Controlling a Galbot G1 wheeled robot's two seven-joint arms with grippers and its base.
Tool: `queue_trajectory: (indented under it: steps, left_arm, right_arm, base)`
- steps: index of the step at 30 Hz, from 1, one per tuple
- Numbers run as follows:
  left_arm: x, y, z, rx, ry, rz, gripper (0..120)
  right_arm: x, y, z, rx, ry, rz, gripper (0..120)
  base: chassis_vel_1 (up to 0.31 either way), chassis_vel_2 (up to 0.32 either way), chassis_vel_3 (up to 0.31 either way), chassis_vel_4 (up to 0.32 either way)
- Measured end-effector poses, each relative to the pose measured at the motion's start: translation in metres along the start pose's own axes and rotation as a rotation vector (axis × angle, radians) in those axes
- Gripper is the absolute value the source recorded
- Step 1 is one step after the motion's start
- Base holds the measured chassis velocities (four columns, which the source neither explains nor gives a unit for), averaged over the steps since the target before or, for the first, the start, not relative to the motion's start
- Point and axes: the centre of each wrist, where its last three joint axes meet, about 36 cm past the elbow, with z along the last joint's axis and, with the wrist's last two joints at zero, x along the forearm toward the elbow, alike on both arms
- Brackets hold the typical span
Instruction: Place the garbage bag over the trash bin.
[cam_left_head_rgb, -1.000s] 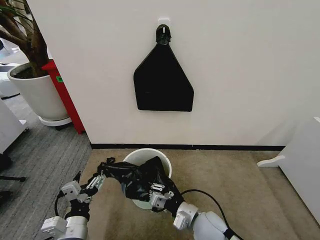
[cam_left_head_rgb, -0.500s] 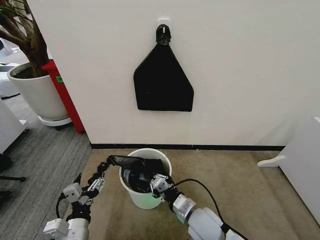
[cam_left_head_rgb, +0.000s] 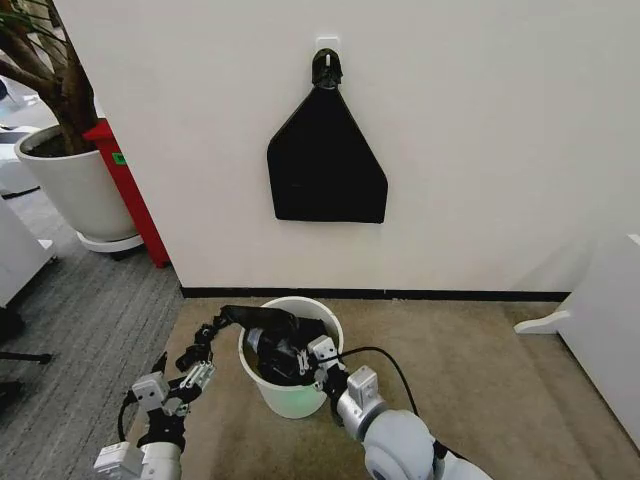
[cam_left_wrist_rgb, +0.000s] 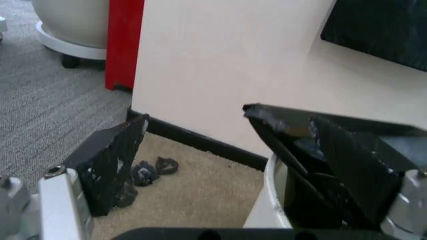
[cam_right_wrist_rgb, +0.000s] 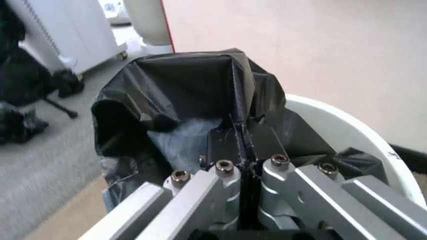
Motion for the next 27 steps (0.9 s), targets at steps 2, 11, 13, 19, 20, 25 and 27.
queue_trajectory:
  steps: [2,11,13,19,20,25,27]
  left_arm:
    - [0.000,0.000,0.001,-0.002,0.001,-0.001,94]
    - [0.001,-0.002,0.003,-0.008,0.000,-0.001,94]
    - [0.002,-0.004,0.005,-0.008,0.002,0.001,94]
    - [0.005,-0.011,0.012,-0.008,0.014,0.015,94]
    - [0.005,-0.012,0.013,-0.008,0.016,0.017,94]
    - [0.006,-0.015,0.016,-0.008,0.022,0.026,94]
    - [0.007,-0.016,0.018,-0.006,0.024,0.034,94]
  right_arm:
    - [0.000,0.001,-0.005,-0.031,-0.002,0.006,0]
    - [0.005,0.015,-0.020,-0.158,0.017,0.011,0]
    - [0.006,0.021,-0.024,-0.199,0.024,0.015,0]
    - [0.008,0.032,-0.035,-0.309,0.037,0.014,0]
    - [0.008,0.034,-0.037,-0.324,0.037,0.013,0]
    - [0.007,0.038,-0.045,-0.365,0.025,0.006,0]
    - [0.006,0.041,-0.047,-0.379,0.019,0.005,0]
  base:
    - [0.000,0.000,0.000,0.000]
    - [0.000,0.000,0.000,0.000]
    - [0.000,0.000,0.000,0.000]
    - [0.000,0.000,0.000,0.000]
    - [0.000,0.000,0.000,0.000]
    - [0.000,0.000,0.000,0.000]
    - [0.000,0.000,0.000,0.000]
